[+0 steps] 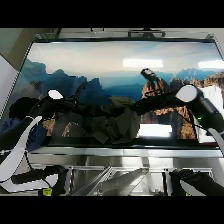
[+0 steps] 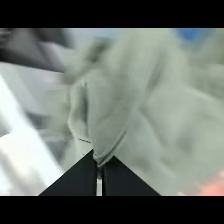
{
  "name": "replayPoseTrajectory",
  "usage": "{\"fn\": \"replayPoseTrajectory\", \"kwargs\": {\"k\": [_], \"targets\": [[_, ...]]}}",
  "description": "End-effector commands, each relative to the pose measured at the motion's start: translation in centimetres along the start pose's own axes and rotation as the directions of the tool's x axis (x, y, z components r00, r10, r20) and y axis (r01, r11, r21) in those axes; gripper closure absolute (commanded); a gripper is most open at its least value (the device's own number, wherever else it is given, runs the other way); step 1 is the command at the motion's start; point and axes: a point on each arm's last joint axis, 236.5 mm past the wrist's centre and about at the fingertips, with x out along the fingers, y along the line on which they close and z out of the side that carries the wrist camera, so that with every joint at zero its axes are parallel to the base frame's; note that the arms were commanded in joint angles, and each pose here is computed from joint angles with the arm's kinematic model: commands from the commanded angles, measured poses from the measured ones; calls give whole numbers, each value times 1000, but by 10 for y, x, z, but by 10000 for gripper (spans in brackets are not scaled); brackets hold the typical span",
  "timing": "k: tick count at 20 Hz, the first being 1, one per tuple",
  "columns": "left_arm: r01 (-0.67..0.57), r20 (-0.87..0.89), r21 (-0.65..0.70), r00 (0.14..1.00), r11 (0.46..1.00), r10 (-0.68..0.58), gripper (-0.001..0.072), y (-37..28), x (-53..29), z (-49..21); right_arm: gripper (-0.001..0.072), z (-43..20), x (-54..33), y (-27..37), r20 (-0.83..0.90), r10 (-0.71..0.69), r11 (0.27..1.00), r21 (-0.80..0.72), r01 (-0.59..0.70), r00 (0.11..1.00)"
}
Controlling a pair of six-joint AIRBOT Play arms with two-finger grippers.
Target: Fold the shirts.
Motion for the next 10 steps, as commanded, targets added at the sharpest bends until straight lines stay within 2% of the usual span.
{"fn": "replayPoseTrajectory", "kwargs": {"k": [1,2,5,6,7,8,10], "targets": [[-6,-21,43,1000,999,7,-2,-11,19,0,696,-27,-73,-99,-45,-417,876,248,414,908],[4,-66,36,998,999,-2,-2,-12,32,-8,695,-36,-84,-112,-64,-455,836,312,451,888],[1,-261,-39,965,999,-11,2,-5,72,-52,695,-57,-77,-114,-112,-427,824,360,438,897],[-45,-317,-82,948,996,17,87,5,80,-63,695,-64,-71,-111,-127,-409,827,367,426,904],[-75,-368,-112,929,991,28,347,13,85,-70,695,-68,-66,-109,-136,-393,829,376,414,909],[-56,-392,-126,920,990,2,699,11,88,-71,695,-71,-63,-108,-141,-382,830,384,406,913],[4,-396,-129,916,992,-55,698,-7,85,-58,696,-72,-63,-107,-141,-381,829,385,405,914]]}}
